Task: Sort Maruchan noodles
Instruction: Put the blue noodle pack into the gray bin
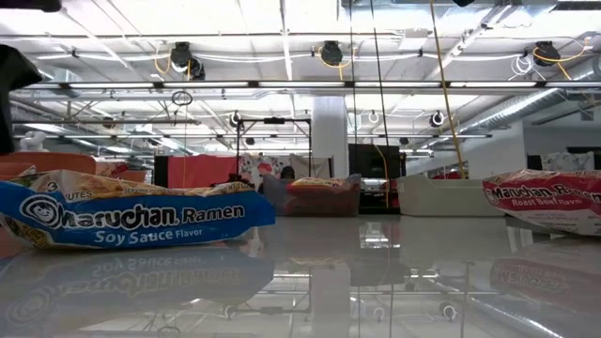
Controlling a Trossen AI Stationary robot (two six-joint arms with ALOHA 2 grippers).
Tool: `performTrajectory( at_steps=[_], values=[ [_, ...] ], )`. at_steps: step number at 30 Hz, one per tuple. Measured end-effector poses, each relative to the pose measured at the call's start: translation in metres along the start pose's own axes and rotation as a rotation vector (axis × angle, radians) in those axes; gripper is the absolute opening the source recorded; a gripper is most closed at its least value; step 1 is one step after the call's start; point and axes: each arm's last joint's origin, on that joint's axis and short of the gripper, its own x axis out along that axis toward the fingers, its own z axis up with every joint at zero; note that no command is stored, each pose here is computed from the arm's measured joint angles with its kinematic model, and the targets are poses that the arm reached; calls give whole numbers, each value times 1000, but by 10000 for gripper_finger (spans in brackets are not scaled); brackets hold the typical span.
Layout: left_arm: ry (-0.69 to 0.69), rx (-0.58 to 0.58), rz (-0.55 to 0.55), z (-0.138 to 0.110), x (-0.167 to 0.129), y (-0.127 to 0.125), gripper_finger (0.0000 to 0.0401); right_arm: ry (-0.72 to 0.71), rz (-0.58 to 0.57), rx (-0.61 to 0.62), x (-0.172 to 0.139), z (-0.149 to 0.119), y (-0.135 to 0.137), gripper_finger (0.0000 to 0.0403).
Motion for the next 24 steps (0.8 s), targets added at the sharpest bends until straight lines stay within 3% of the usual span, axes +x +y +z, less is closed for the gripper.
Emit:
performTrajectory(
  at_steps=[4,9,24],
  values=[
    [-11,85,-23,-4,13,-10,202,1,0,-18,0,0,0,0],
    [14,137,47,-10,26,-9,202,0,-5,-39,1,1,-1,0],
    [27,182,130,-15,58,-7,202,-15,-31,-64,5,7,-10,0]
  ],
)
